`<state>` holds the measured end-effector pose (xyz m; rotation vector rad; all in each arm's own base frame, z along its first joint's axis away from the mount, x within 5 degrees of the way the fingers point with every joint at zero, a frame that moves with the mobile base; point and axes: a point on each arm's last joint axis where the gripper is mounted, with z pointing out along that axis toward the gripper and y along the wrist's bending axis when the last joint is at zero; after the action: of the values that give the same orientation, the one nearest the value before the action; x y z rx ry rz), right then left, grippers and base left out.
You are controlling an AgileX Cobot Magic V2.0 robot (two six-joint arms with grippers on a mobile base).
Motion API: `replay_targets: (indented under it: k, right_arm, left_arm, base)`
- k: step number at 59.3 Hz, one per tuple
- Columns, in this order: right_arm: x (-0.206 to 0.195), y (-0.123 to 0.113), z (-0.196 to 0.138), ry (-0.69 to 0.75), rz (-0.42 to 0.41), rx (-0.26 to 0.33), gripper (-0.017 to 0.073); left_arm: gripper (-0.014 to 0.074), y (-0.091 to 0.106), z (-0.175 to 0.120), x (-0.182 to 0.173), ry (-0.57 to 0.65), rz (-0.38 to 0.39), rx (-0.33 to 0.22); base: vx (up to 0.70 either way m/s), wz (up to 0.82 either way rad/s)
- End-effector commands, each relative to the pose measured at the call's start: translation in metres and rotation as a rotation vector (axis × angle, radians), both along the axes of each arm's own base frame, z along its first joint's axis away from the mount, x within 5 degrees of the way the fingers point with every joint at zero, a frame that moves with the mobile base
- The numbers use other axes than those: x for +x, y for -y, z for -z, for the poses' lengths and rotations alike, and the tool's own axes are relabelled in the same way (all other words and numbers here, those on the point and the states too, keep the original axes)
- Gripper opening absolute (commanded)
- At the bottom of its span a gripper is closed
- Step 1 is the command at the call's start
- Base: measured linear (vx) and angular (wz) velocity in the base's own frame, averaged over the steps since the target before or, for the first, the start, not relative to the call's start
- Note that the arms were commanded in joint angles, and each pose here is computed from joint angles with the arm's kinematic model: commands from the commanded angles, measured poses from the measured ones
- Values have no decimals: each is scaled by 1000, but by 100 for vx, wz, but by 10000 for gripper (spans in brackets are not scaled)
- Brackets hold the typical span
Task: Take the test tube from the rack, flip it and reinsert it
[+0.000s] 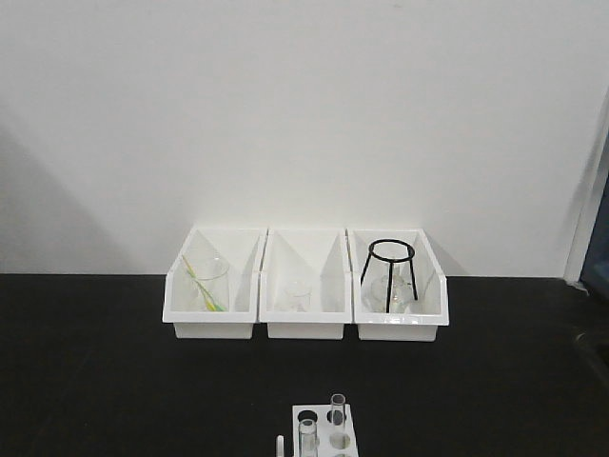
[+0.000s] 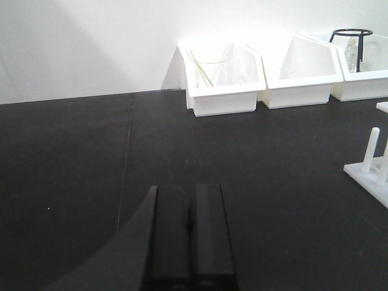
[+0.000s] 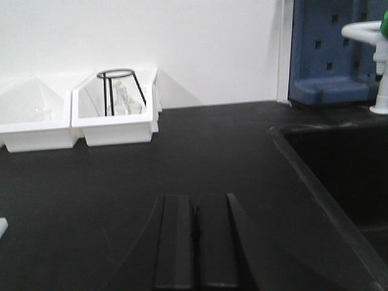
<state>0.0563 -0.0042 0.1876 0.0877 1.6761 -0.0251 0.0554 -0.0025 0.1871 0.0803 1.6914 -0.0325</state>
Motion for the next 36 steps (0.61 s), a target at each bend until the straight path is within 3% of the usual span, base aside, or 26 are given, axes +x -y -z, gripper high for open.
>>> replay_targets:
  k: [1,36]
  right_arm:
    - [-1,0,-6,79,4,-28,-13]
    - [-1,0,-6,79,4,-26,-13]
  left_arm:
    - [-6,1,-9,0,85,13,-21]
    - [-6,1,-9,0,85,13,-21]
  base:
    - [0,0]
    - [0,0]
